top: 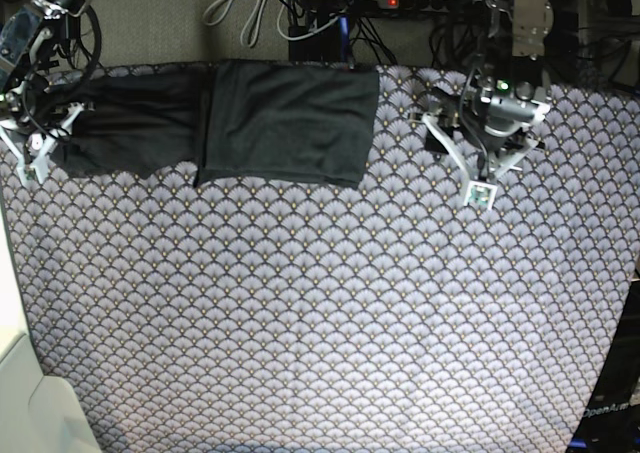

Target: Fold the T-shirt properly

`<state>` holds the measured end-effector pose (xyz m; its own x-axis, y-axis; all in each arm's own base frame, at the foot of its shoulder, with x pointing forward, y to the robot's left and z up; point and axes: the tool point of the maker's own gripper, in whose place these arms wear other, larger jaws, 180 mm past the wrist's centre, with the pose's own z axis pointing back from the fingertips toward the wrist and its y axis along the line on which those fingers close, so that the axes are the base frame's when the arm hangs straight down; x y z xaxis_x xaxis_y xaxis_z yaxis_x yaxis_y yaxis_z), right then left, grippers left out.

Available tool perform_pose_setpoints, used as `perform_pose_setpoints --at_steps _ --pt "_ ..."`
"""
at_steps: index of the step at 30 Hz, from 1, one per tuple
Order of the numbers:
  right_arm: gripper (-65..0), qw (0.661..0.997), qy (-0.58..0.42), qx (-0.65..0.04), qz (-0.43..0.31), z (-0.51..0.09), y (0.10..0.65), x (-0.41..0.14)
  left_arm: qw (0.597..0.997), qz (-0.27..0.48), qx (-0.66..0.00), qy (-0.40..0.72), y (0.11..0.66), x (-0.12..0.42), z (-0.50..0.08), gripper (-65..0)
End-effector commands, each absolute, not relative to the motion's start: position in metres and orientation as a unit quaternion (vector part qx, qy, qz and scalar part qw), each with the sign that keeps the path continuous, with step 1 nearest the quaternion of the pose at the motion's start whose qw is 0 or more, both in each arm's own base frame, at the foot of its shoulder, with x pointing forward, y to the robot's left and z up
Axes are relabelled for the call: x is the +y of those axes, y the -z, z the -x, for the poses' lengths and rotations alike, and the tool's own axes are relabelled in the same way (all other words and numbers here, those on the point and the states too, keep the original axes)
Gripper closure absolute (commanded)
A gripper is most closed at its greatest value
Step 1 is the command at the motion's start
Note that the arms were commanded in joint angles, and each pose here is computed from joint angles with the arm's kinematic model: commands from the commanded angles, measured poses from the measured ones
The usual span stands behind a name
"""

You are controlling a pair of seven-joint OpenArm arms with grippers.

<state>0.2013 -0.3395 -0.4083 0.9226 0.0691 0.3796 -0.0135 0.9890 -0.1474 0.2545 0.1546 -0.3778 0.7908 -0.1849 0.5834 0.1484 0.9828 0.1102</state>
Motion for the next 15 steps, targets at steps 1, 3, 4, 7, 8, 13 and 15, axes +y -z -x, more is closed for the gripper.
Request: perform_pose_setpoints --at_steps 1,3,4,7,8,13,15 --pt "-28.4 0.974 -0.022 -0.208 0.085 -0.2070 0.3981 -0.3489 0.940 -0.031 -0.328 0.088 0.3692 0.1544 -0.2599 -35.6" --pt "-33.4 0.974 -0.022 -0.208 0.084 -0.2069 0.3984 -0.3483 0.940 -0.031 -0.327 0.088 0.3696 0.1544 -0.2593 -35.6" --pt "-36.0 0.974 -0.021 -0.209 0.084 -0.2070 0.3982 -0.3487 0.941 -0.031 -0.327 0.088 0.3700 0.1544 -0.2587 -35.6" --pt "-41.1 0.975 -0.021 -0.205 0.084 -0.2057 0.3988 -0.3488 0.941 -0.032 -0.325 0.087 0.3706 0.1554 -0.2577 -35.6" --pt "-41.3 0.975 -0.021 -0.205 0.084 -0.2057 0.3988 -0.3488 0.941 -0.032 -0.325 0.087 0.3706 0.1554 -0.2577 -35.6" --pt "-41.4 0.976 -0.021 -0.201 0.084 -0.2030 0.4005 -0.3483 0.941 -0.031 -0.325 0.087 0.3707 0.1550 -0.2577 -35.6" --pt "-41.5 0.976 -0.021 -0.201 0.083 -0.2028 0.4009 -0.3482 0.941 -0.030 -0.325 0.086 0.3707 0.1545 -0.2577 -35.6"
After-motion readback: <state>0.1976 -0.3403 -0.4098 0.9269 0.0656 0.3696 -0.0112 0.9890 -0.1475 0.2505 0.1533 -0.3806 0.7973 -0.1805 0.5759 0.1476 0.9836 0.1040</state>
